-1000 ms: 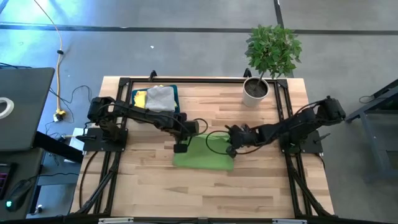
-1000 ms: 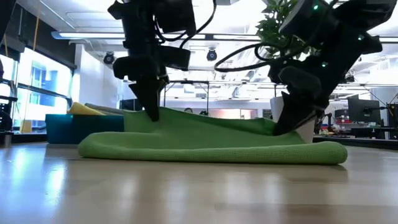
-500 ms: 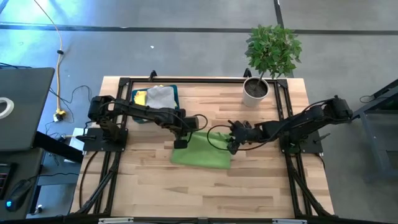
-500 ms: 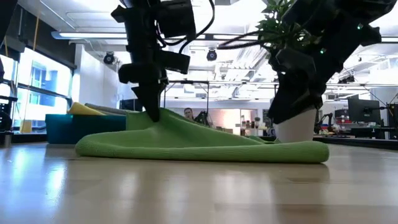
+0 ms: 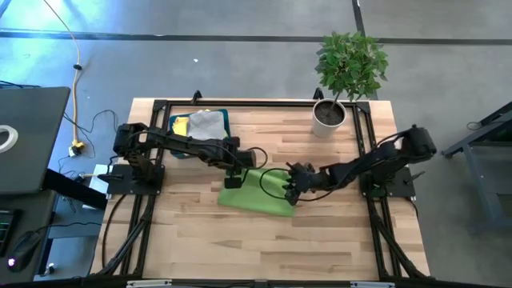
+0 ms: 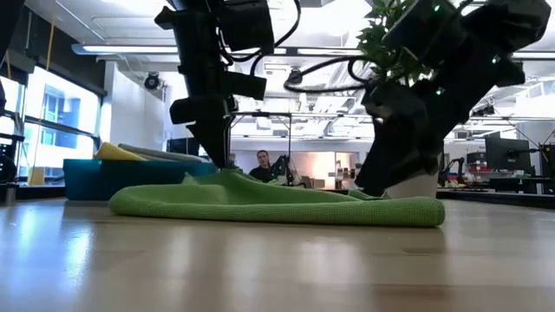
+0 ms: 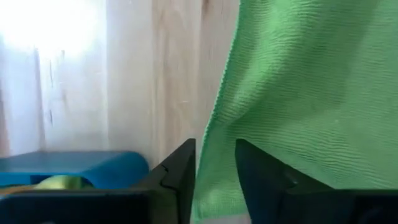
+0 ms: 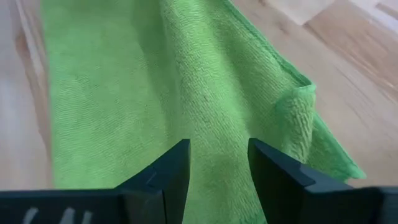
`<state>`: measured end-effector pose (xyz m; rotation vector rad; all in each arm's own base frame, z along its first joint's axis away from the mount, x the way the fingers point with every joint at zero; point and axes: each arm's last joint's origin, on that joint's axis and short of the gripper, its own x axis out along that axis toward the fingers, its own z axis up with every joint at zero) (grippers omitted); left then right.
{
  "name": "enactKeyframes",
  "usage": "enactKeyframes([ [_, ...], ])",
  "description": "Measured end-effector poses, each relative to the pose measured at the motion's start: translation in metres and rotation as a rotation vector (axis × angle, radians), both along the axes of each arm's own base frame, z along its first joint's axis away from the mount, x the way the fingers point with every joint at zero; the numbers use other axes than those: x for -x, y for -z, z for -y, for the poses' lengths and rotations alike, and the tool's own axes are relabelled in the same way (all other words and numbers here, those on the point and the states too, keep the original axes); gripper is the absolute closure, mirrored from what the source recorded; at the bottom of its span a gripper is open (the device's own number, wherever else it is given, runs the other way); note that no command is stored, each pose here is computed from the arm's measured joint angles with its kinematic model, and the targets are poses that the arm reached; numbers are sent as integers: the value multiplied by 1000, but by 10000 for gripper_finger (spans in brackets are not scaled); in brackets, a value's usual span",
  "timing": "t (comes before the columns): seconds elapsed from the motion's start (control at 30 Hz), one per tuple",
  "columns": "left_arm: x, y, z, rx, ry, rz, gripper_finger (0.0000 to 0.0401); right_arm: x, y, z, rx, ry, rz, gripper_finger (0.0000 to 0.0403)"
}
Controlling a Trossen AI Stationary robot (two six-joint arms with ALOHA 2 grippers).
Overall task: Fold microfiber towels
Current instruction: Fold the green microfiber cloth
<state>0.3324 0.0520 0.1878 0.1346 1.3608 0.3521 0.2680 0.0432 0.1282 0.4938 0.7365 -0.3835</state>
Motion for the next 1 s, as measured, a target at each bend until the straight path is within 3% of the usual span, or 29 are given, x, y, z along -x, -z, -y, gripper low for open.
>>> enactKeyframes([
  [0.07, 0, 0, 1, 26, -20, 7, 286, -2, 5, 1, 3, 4, -6, 252],
  [0.23, 0, 2, 11, 264, 7, 23, 273, 1, 16, 9, 44, 49, -85, 261],
  [0.3, -1, 2, 19, 312, 34, 25, 273, 2, 15, 13, 49, 62, -103, 264],
  [0.53, -5, 12, 40, 317, 93, -19, 272, 8, -4, 13, 67, 41, -72, 275],
  [0.73, -9, 44, 44, 172, 82, -143, 272, 9, -14, 3, -36, 31, -11, 284],
  [0.83, -6, 49, 45, 184, 79, -195, 272, 9, -16, -11, -112, -5, 19, 286],
  [1.0, -7, 50, 47, 263, 88, -191, 272, 15, -13, -32, -150, -7, 12, 286],
])
